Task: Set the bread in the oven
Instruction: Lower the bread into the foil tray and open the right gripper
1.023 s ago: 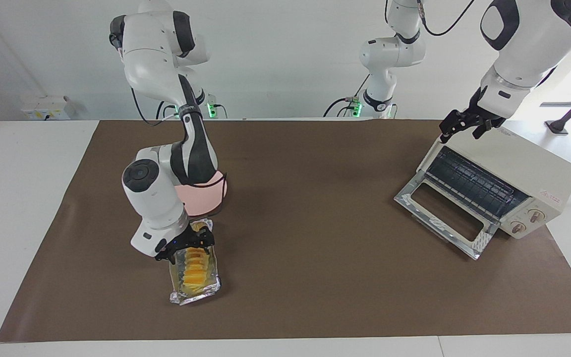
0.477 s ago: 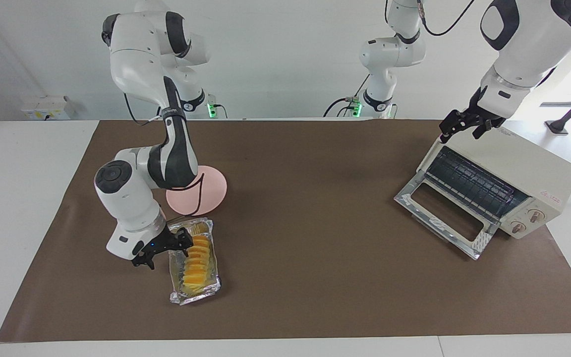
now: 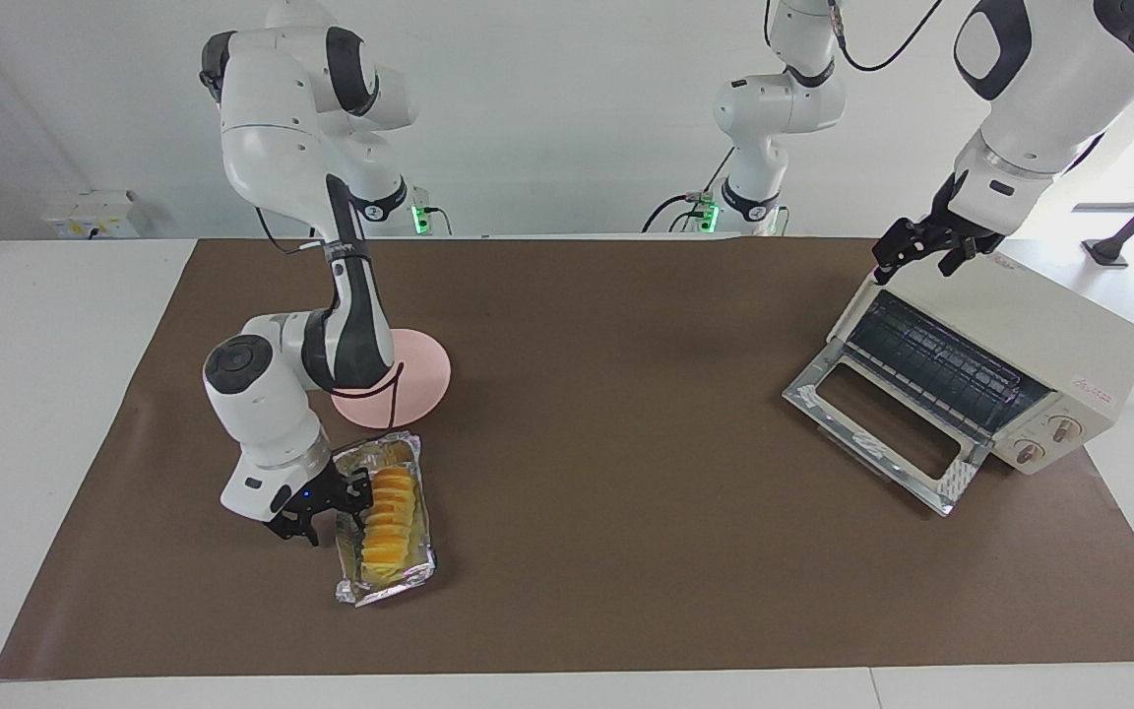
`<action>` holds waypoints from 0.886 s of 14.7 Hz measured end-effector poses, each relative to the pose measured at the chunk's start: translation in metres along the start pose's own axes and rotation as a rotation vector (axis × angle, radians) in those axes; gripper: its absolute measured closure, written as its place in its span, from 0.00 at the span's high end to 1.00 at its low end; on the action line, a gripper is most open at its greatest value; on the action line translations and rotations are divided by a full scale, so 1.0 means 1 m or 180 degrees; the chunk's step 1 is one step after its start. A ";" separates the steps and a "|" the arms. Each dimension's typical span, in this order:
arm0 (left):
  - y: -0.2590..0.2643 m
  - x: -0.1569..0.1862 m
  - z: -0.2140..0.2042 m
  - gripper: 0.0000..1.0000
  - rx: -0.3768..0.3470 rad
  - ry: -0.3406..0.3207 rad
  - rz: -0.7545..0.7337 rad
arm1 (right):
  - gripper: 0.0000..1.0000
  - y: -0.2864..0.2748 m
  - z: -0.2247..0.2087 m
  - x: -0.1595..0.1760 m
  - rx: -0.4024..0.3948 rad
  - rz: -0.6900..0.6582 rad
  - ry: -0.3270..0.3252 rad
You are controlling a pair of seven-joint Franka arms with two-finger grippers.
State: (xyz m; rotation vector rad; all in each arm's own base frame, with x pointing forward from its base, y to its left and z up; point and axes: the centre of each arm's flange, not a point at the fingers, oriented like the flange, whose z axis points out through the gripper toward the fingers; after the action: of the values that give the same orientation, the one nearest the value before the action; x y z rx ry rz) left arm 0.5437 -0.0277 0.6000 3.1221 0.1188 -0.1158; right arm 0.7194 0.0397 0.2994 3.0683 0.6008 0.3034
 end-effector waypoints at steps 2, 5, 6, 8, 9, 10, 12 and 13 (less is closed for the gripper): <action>0.000 0.000 0.000 1.00 0.0000 0.0000 0.0000 | 0.33 -0.002 0.000 0.001 0.0003 -0.0008 0.0001; 0.000 0.000 0.000 1.00 0.0000 0.0000 0.0000 | 0.02 -0.005 0.000 0.002 0.0009 -0.0021 0.0005; 0.000 0.000 0.000 1.00 0.0000 0.0000 0.0000 | 0.02 -0.005 -0.001 0.002 0.0009 -0.0021 0.0007; 0.000 0.000 0.000 1.00 0.0000 0.0000 0.0000 | 0.02 -0.005 -0.003 0.002 0.0020 -0.0019 -0.0024; 0.000 0.000 0.000 1.00 0.0000 0.0000 0.0000 | 0.02 -0.005 -0.005 0.002 0.0036 -0.0020 -0.0062; 0.000 0.000 0.000 1.00 0.0000 0.0000 0.0000 | 0.02 -0.006 -0.010 0.003 0.0061 -0.0026 -0.0114; 0.000 0.000 0.000 1.00 0.0000 0.0000 0.0000 | 0.02 -0.015 -0.034 0.010 0.0140 -0.0064 -0.0235; 0.000 0.000 0.000 1.00 0.0000 0.0000 0.0000 | 0.02 -0.024 -0.050 0.015 0.0191 -0.0085 -0.0271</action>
State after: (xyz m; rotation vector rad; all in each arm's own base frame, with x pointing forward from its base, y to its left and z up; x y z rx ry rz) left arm 0.5437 -0.0277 0.6000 3.1221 0.1188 -0.1157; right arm 0.7144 0.0660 0.3504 3.1080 0.6583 0.1564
